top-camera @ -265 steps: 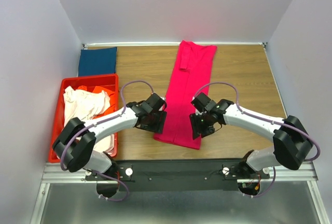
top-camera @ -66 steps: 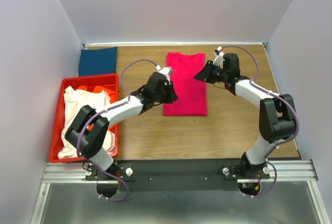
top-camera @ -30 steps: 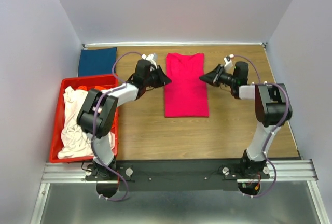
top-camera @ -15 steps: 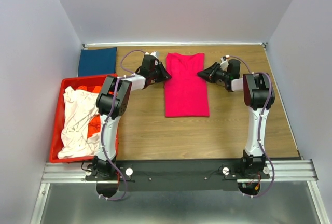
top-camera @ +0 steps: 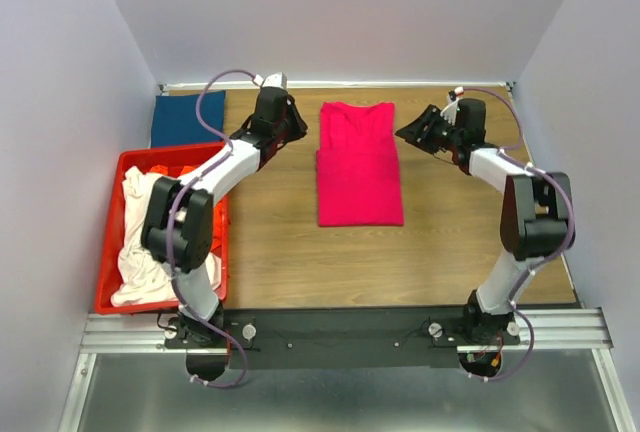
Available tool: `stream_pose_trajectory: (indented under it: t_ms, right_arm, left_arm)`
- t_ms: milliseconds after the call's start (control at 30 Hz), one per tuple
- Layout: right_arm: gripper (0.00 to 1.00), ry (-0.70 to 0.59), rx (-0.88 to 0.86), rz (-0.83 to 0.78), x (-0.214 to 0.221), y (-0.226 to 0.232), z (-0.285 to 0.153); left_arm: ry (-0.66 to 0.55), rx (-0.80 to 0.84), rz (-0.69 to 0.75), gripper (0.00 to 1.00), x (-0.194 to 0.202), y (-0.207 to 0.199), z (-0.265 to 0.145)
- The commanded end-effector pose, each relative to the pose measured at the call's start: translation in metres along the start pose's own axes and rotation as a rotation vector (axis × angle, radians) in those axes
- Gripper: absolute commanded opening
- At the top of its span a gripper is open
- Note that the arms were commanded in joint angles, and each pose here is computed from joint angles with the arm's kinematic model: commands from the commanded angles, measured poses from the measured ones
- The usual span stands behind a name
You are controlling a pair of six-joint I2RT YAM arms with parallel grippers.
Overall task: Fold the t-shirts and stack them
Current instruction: Fold the tshirt
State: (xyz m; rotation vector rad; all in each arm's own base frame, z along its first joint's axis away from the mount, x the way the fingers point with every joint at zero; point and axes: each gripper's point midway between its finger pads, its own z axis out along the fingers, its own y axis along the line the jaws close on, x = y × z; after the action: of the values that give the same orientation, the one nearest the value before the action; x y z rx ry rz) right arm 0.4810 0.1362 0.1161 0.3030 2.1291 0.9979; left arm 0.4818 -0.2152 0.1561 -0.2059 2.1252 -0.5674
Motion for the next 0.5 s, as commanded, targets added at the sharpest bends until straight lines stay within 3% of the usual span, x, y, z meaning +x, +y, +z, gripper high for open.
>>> stream_pose_trajectory:
  t_ms: [0,233,333,467]
  right_arm:
    - [0.58,0.106,0.416,-0.178,0.062,-0.046,-0.042]
    - [0.59,0.305,0.64,-0.326,0.142,-0.05,-0.094]
    - [0.59,0.337,0.636,-0.337,0.163,-0.044,-0.102]
    - [0.59,0.388,0.643,-0.349,0.18,-0.047,-0.101]
  left_arm:
    - [-0.002,-0.18,0.163,0.28,0.014,0.014,-0.038]
    - [0.191,-0.201,0.277,0.42,0.102,0.015,-0.08]
    - [0.271,-0.21,0.28,0.5,0.142,0.024,-0.095]
    - [0.307,-0.175,0.281,0.53,0.16,0.018,-0.101]
